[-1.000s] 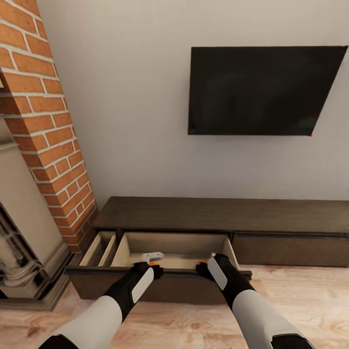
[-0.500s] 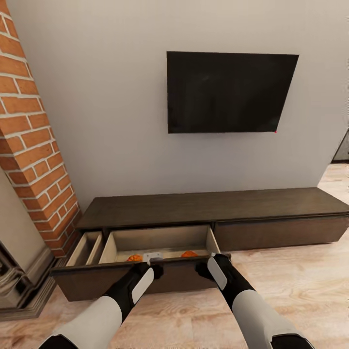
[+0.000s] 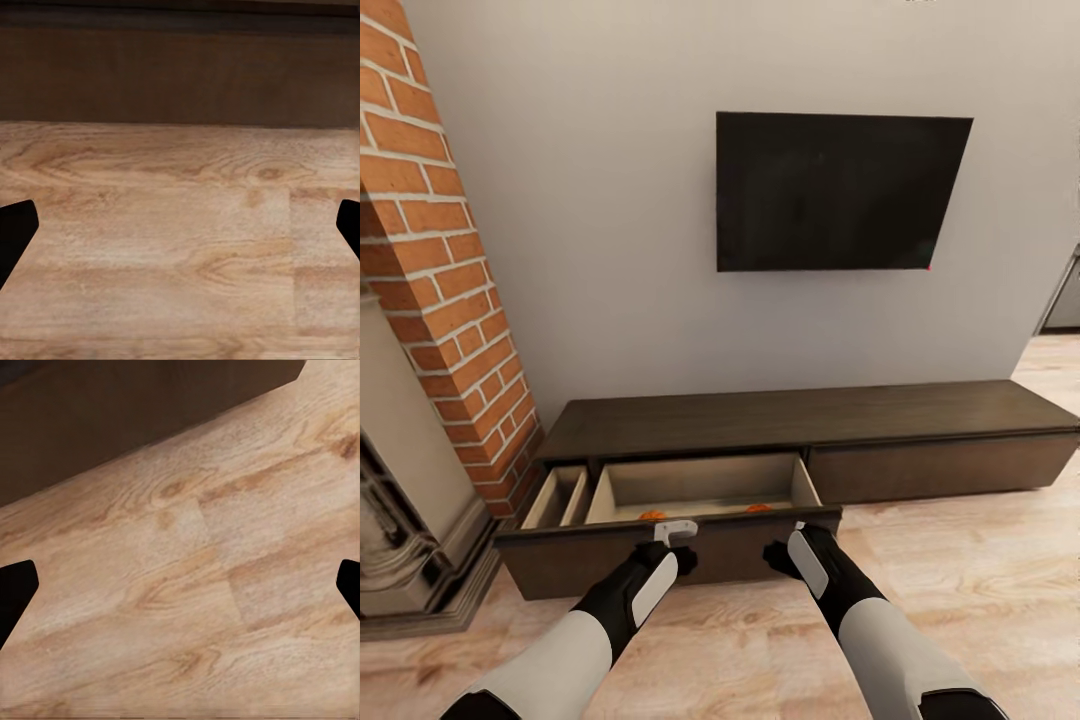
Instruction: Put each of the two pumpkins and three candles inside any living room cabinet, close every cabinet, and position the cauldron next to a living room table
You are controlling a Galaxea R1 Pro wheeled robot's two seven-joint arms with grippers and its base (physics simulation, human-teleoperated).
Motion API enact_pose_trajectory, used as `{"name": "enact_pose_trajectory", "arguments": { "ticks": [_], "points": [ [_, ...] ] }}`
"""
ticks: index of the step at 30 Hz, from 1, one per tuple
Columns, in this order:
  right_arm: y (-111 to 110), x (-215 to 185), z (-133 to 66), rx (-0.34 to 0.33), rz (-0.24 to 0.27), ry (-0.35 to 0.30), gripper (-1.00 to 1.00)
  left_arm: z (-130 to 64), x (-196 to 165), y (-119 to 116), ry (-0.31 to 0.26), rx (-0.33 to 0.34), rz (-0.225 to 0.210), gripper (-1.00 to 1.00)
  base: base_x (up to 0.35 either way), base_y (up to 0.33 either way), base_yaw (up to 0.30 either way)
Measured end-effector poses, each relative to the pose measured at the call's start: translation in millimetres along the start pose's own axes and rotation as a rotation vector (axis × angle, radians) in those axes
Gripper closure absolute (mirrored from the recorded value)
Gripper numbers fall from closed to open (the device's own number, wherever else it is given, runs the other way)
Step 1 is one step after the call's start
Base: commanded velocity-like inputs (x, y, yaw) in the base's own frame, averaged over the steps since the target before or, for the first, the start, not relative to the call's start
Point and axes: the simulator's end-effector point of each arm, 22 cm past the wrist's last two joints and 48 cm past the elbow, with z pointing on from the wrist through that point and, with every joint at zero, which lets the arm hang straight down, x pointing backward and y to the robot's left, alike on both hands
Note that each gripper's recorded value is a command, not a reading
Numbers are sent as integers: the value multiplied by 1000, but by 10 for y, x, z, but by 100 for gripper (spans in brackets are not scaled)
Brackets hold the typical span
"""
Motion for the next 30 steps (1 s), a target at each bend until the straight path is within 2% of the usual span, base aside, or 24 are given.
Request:
{"name": "enact_pose_trajectory", "arguments": {
  "ticks": [5, 10, 15, 20, 25, 30],
  "points": [
    [0, 0, -3, 0, 0, 0, -100, -3, -7, 1, -3, -1, -1, -100, -64, 1, -65],
    [5, -6, -10, -2, -1, -2, -100, -9, -16, 6, -5, -2, -3, -100, -8, 0, -212],
    [36, -15, -25, -1, -25, -10, -100, -18, -32, 7, -10, -2, -5, -100, -1, 0, -183],
    [68, 19, 30, 3, -67, -22, -100, 41, 17, 14, -12, -3, -5, -100, 0, 0, 148],
    [58, 74, 112, 4, -76, -24, -100, 118, 85, 17, -12, -2, -5, -100, 0, 0, 70],
    [45, 122, 188, 4, -77, -27, -100, 189, 147, 37, -12, -2, -15, -100, 0, 0, 215]
  ]
}}
